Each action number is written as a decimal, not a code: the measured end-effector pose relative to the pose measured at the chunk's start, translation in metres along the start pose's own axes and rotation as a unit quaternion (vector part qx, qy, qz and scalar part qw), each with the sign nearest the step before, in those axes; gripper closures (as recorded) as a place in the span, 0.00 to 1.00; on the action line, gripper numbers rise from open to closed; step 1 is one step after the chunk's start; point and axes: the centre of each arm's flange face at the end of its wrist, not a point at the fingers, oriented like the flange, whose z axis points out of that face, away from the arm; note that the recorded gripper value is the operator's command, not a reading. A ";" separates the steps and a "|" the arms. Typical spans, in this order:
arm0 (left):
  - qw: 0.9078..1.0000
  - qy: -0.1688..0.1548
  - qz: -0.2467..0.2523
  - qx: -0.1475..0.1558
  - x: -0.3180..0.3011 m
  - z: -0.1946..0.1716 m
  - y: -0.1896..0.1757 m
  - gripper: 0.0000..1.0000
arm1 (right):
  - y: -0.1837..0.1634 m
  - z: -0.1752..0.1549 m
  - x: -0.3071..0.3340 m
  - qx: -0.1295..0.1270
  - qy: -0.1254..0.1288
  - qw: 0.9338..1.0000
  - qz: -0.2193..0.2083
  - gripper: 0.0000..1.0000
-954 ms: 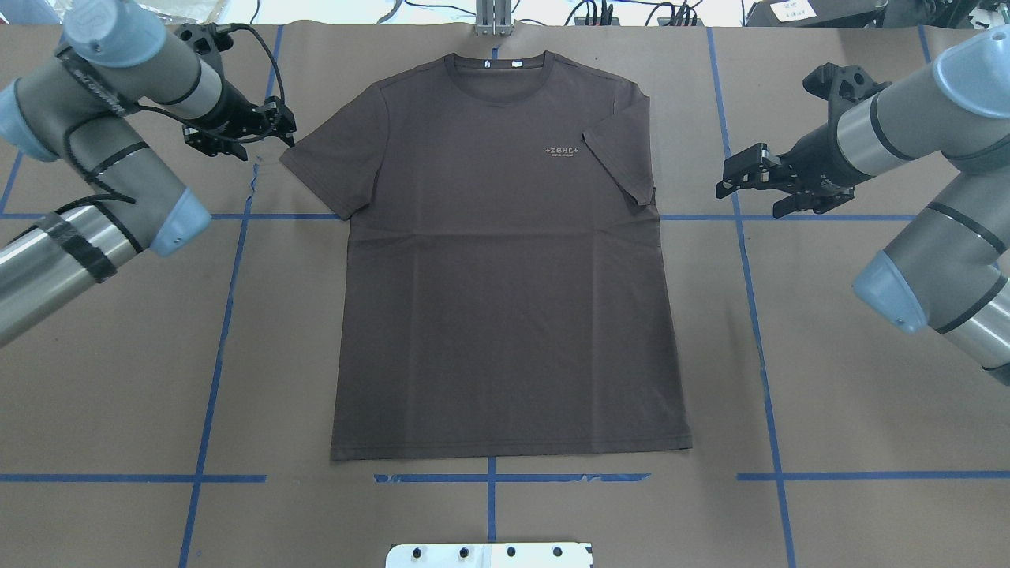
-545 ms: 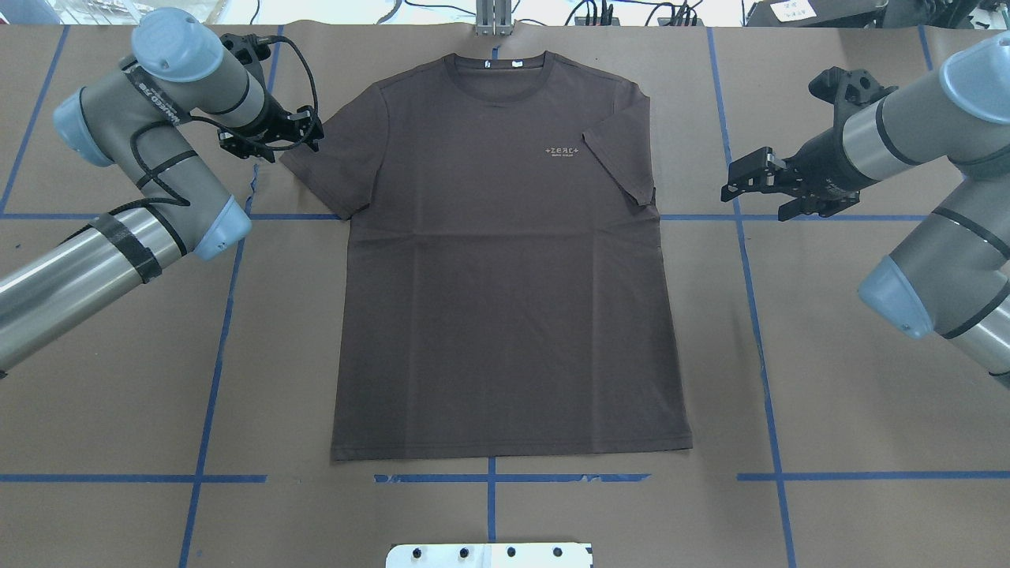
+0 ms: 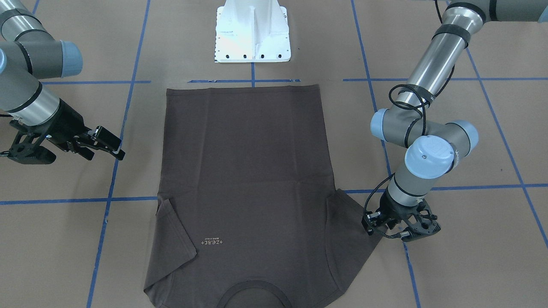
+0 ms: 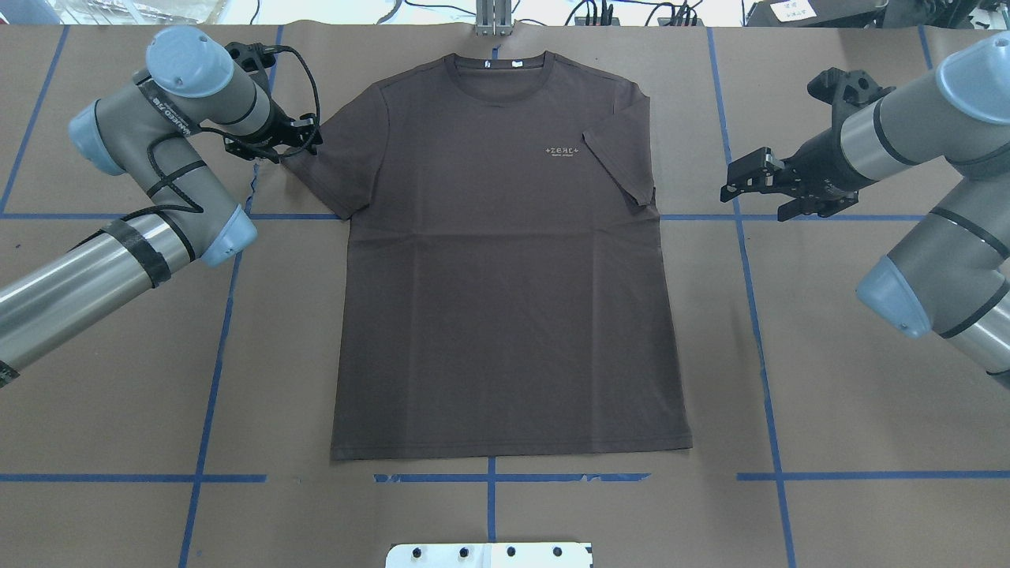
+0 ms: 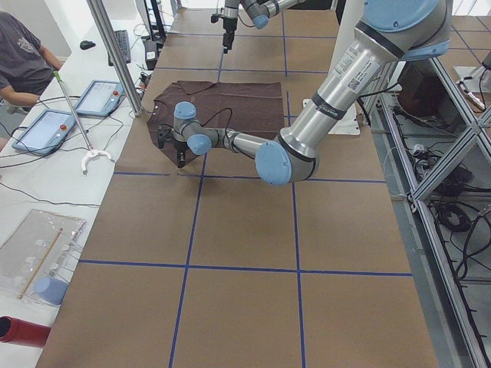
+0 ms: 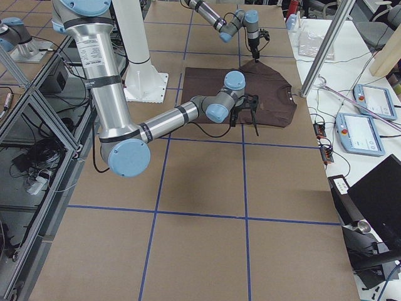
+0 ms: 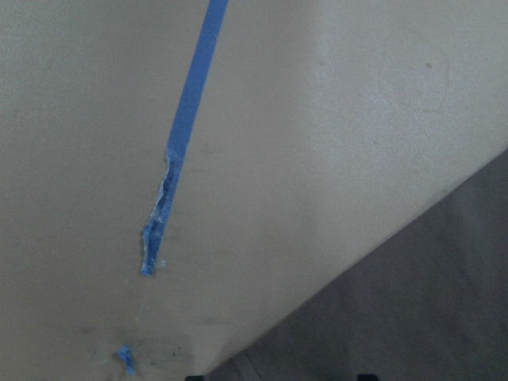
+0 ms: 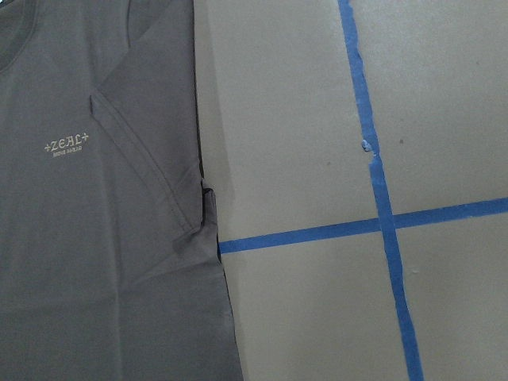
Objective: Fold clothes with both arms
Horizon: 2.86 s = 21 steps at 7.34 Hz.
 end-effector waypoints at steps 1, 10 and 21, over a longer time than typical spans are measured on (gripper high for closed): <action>1.000 -0.002 0.002 0.000 -0.002 0.002 0.000 0.74 | 0.000 0.000 -0.002 0.000 -0.001 1.000 -0.001 0.00; 0.999 0.046 0.000 0.006 0.103 -0.043 -0.004 1.00 | -0.011 0.002 -0.013 0.004 -0.002 1.000 -0.001 0.00; 0.997 0.051 -0.045 0.030 0.173 -0.020 0.030 0.58 | -0.015 0.010 -0.004 0.001 0.007 1.000 0.008 0.00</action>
